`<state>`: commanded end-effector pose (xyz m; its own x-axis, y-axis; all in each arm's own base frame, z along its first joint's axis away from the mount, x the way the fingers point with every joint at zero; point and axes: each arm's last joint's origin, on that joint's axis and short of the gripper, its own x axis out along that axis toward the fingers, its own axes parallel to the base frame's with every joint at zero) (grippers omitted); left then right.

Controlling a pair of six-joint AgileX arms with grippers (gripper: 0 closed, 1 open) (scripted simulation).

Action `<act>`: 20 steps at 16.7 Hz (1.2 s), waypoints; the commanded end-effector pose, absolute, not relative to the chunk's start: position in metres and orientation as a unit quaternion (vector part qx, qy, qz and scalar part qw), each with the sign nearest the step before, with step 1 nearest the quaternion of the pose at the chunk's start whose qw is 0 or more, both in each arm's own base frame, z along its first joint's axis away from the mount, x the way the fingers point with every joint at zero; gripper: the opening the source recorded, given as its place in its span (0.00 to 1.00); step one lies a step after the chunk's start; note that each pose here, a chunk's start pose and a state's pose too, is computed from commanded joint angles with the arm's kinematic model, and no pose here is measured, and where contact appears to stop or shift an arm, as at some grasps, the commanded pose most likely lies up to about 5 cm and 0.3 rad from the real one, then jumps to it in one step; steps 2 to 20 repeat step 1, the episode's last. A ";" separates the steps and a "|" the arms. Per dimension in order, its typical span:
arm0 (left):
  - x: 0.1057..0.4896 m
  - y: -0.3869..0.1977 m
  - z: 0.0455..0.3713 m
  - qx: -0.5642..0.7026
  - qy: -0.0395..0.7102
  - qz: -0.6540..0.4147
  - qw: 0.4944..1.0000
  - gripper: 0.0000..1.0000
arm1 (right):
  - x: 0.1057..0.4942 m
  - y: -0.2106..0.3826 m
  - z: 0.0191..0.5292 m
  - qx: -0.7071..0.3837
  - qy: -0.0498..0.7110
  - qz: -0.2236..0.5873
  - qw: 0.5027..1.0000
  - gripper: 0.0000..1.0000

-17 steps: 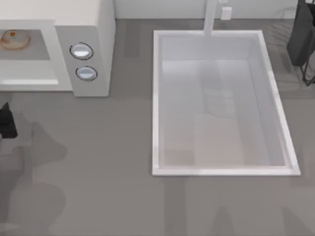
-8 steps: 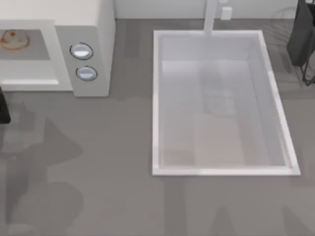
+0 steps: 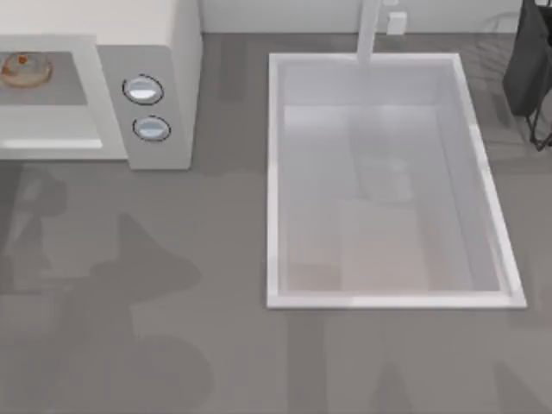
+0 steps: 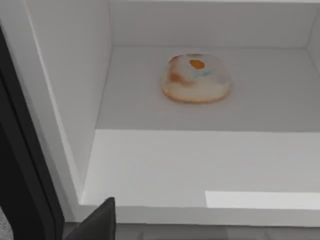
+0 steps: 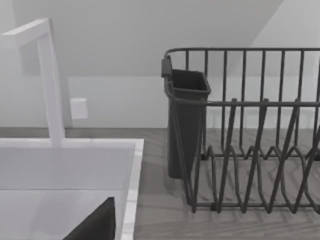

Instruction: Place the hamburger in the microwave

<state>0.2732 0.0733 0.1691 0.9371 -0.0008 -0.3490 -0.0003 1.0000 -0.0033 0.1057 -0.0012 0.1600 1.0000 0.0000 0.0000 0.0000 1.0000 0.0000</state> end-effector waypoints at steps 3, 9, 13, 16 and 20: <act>0.273 0.073 0.170 -0.002 0.177 0.000 0.984 1.00 | 0.106 -0.001 0.160 0.000 0.000 0.000 1.000 1.00; 0.273 0.073 0.170 -0.002 0.177 0.000 0.984 1.00 | 0.106 -0.001 0.160 0.000 0.000 0.000 1.000 1.00; 0.273 0.073 0.170 -0.002 0.177 0.000 0.984 1.00 | 0.106 -0.001 0.160 0.000 0.000 0.000 1.000 1.00; 0.273 0.073 0.170 -0.002 0.177 0.000 0.984 1.00 | 0.106 -0.001 0.160 0.000 0.000 0.000 1.000 1.00; 0.273 0.073 0.170 -0.002 0.177 0.000 0.984 1.00 | 0.106 -0.001 0.160 0.000 0.000 0.000 1.000 1.00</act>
